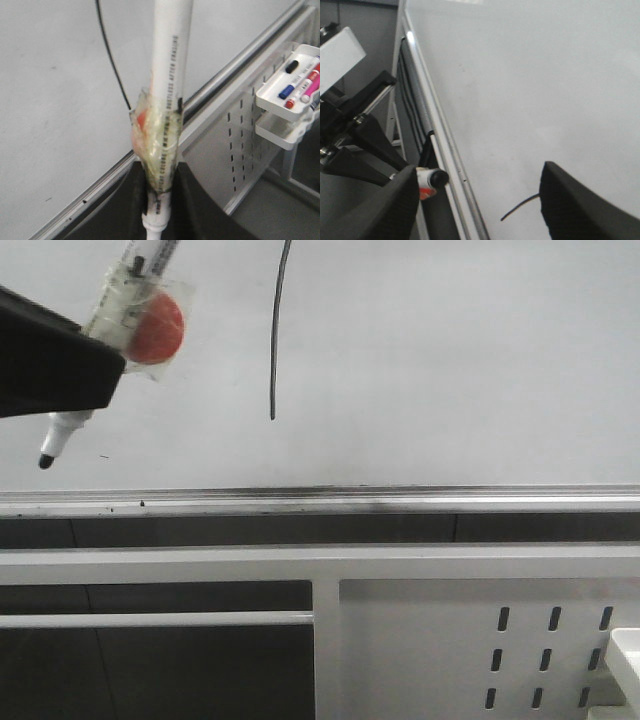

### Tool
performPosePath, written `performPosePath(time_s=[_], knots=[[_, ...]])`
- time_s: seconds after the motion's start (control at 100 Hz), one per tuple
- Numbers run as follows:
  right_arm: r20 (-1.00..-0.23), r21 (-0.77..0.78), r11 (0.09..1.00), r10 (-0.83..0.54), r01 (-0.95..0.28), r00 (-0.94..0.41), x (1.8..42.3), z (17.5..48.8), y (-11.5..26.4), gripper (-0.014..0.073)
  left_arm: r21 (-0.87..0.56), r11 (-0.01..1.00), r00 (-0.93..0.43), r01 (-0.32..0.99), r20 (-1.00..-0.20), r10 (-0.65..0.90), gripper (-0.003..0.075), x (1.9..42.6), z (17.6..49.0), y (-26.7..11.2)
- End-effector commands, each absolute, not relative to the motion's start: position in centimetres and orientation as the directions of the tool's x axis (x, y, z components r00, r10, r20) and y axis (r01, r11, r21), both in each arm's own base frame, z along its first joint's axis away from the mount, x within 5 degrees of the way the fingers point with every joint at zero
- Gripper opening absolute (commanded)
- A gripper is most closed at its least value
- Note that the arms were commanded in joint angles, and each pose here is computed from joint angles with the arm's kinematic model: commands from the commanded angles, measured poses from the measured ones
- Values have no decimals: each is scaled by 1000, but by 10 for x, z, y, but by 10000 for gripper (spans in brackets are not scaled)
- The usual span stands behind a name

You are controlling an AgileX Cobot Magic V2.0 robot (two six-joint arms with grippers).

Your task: Write number 1 on whiteboard

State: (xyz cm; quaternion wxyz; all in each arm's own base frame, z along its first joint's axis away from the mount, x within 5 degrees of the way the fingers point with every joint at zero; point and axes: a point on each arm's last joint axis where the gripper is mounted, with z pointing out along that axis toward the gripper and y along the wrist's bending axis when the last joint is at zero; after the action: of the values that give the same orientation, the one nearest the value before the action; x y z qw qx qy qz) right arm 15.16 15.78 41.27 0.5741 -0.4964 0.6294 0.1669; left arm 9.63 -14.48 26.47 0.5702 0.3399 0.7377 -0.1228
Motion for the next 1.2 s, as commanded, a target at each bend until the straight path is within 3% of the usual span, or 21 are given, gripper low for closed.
performPosePath(time_s=[0.0,0.12,0.48,0.77,1.19], knots=[[-905,-400,546,-360,-736,225,147,442,138,407,169,814,-101,555,-958,268,-20,102,276,-140],[-906,-408,578,-350,-707,237,143,448,127,407,138,853,-60,503,-979,193,-20,105,279,-136],[-910,-400,580,-346,-710,230,144,447,128,407,-29,942,-141,335,-990,20,-20,126,266,-141],[-910,-397,575,-349,-715,224,144,447,128,407,-90,964,-175,249,-983,-47,-19,140,262,-139],[-910,-397,573,-351,-717,223,144,446,128,391,-93,968,-233,234,-972,-37,-19,171,270,-159]])
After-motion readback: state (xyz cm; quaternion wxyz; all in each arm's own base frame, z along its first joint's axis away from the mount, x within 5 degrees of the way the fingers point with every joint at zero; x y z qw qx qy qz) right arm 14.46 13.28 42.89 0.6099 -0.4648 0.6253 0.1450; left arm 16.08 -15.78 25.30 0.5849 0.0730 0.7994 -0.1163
